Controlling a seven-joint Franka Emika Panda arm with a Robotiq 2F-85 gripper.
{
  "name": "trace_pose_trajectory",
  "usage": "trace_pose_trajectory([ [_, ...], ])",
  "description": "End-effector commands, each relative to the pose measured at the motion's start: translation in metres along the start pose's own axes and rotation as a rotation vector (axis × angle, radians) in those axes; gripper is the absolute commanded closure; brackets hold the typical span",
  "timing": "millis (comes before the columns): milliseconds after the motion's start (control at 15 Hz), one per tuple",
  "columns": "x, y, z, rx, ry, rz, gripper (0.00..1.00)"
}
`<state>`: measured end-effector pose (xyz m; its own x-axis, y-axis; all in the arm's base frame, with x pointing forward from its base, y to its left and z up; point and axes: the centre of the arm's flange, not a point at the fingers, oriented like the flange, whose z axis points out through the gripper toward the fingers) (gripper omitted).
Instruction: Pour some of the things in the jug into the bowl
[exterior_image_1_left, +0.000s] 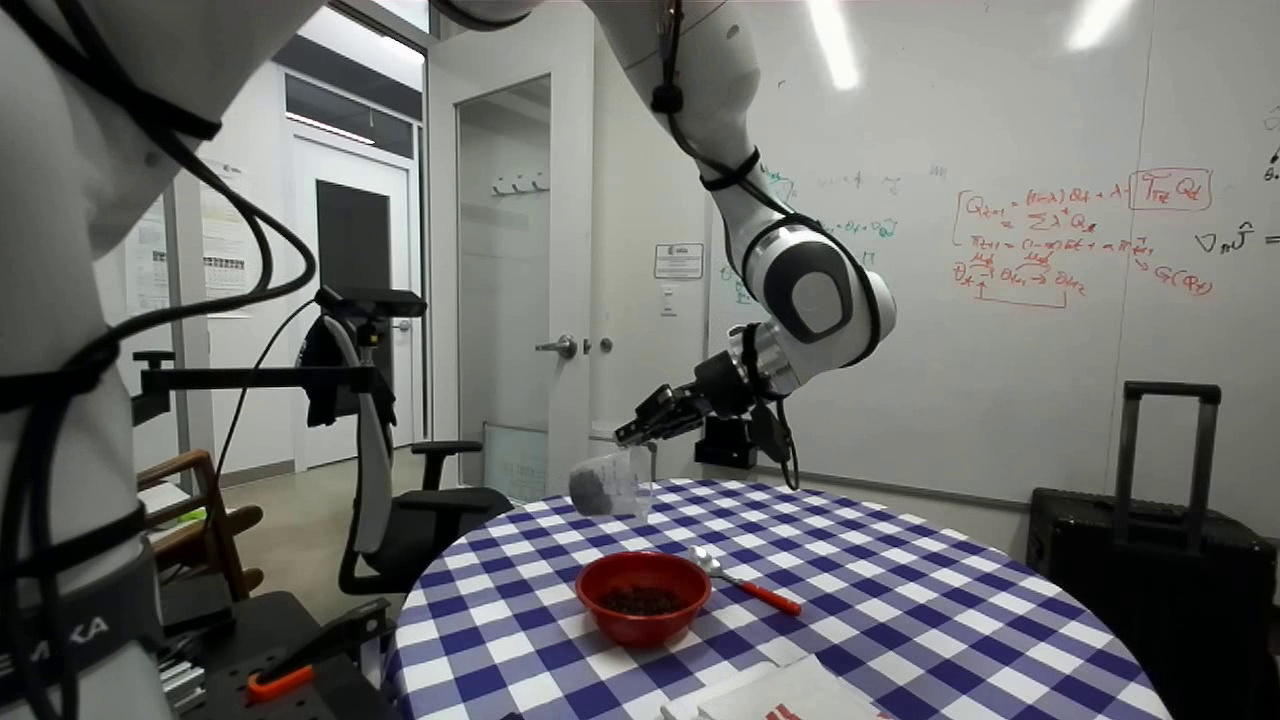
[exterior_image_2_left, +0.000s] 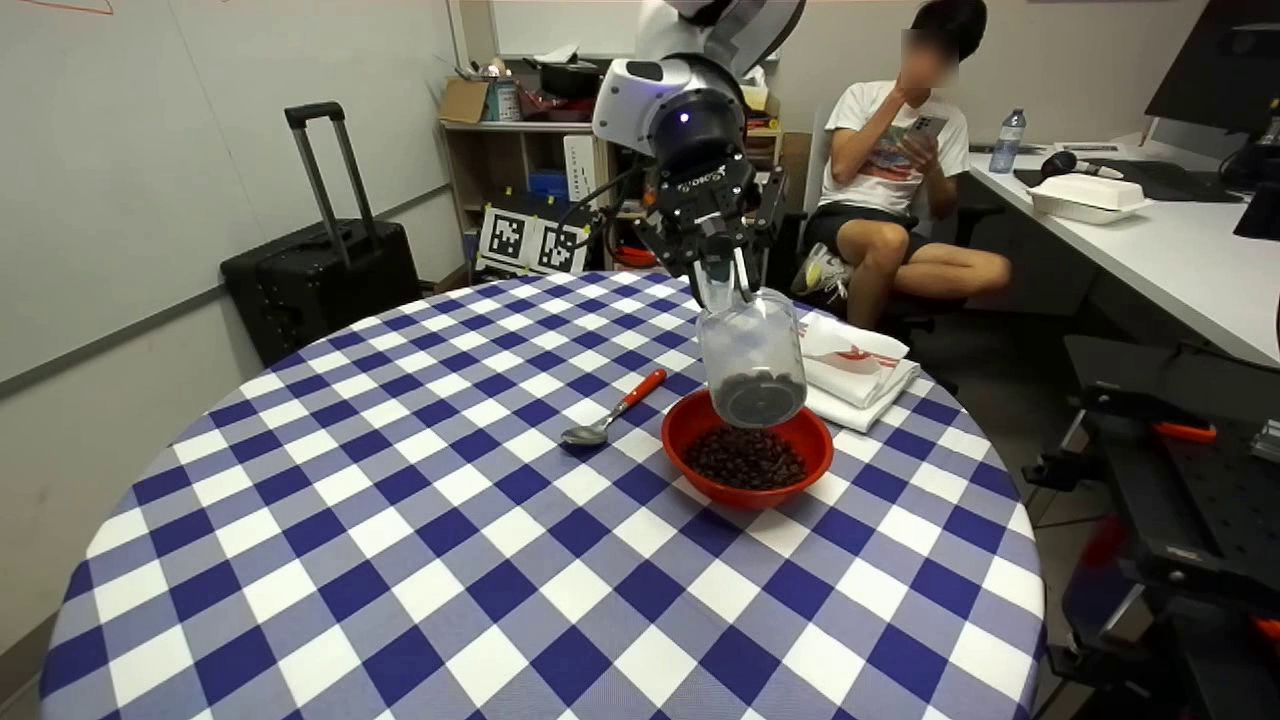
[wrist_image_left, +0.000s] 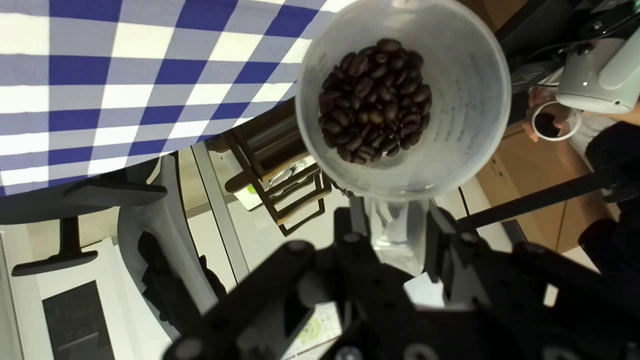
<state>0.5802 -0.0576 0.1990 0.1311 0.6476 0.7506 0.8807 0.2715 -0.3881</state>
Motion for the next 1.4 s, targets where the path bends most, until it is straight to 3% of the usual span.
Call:
trace_pose_trajectory([
  [0, -0.015, 0.018, -0.017, 0.021, 0.127, -0.006, 0.93],
  [400, -0.031, 0.019, -0.025, 0.022, 0.272, -0.016, 0.93],
  [1333, -0.058, 0.013, -0.020, -0.002, 0.469, -0.027, 0.93],
])
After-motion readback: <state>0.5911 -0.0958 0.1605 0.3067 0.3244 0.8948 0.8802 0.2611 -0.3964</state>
